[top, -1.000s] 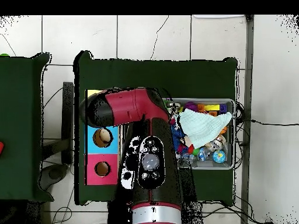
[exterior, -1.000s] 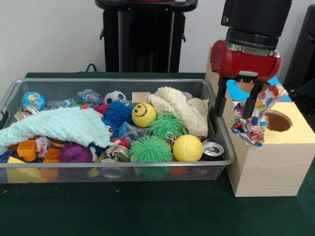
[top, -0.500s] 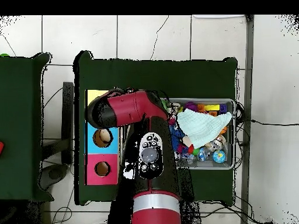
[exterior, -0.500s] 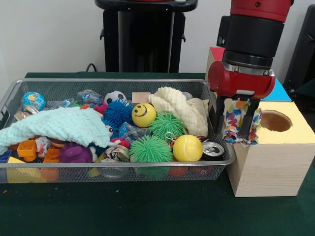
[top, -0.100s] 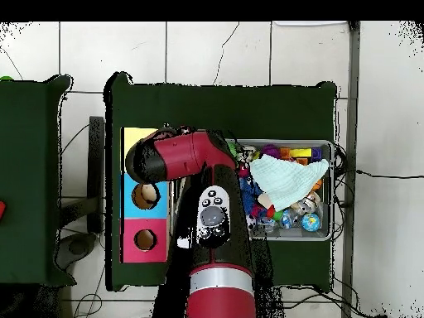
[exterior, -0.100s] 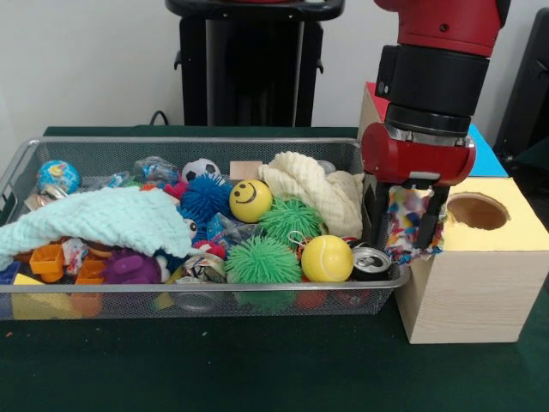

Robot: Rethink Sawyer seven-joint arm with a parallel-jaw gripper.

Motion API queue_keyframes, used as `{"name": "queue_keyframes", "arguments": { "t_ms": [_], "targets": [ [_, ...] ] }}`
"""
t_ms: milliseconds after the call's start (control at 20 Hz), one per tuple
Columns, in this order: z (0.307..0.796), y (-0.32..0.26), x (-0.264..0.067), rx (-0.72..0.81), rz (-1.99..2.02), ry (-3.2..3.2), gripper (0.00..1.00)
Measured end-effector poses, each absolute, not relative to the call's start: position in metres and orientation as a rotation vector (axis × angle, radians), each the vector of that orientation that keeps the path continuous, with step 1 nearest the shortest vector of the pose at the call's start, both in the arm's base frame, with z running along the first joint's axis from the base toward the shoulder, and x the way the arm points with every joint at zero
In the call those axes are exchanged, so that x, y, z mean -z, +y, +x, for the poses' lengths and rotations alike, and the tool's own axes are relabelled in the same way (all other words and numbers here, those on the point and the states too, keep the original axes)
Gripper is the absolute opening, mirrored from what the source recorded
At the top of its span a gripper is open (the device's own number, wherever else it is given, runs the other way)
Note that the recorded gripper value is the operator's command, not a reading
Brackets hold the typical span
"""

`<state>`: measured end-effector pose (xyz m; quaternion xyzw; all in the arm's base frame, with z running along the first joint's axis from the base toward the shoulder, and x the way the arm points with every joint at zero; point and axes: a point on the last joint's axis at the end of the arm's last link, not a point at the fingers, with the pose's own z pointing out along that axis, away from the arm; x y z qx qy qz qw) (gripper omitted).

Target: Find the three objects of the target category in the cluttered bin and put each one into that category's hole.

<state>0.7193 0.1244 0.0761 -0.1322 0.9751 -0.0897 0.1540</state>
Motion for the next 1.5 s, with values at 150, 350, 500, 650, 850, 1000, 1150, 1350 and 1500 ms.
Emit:
{"name": "queue_keyframes", "arguments": {
  "t_ms": [150, 350, 500, 650, 850, 1000, 1150, 1350, 1500],
  "targets": [
    [0.719, 0.124, -0.075, 0.257, -0.380, 2.797, 0.00],
    [0.719, 0.124, -0.075, 0.257, -0.380, 2.797, 0.00],
    [0.719, 0.124, -0.075, 0.257, -0.379, 2.797, 0.00],
    [0.719, 0.124, -0.075, 0.257, -0.380, 2.796, 0.00],
    [0.719, 0.124, -0.075, 0.257, -0.380, 2.796, 0.00],
    [0.719, 0.124, -0.075, 0.257, -0.379, 2.797, 0.00],
    [0.719, 0.122, -0.075, 0.257, -0.375, 2.797, 0.00],
    [0.719, 0.115, -0.074, 0.261, -0.363, 2.797, 0.00],
    [0.718, 0.106, -0.073, 0.269, -0.349, 2.805, 1.00]
  ]
}}
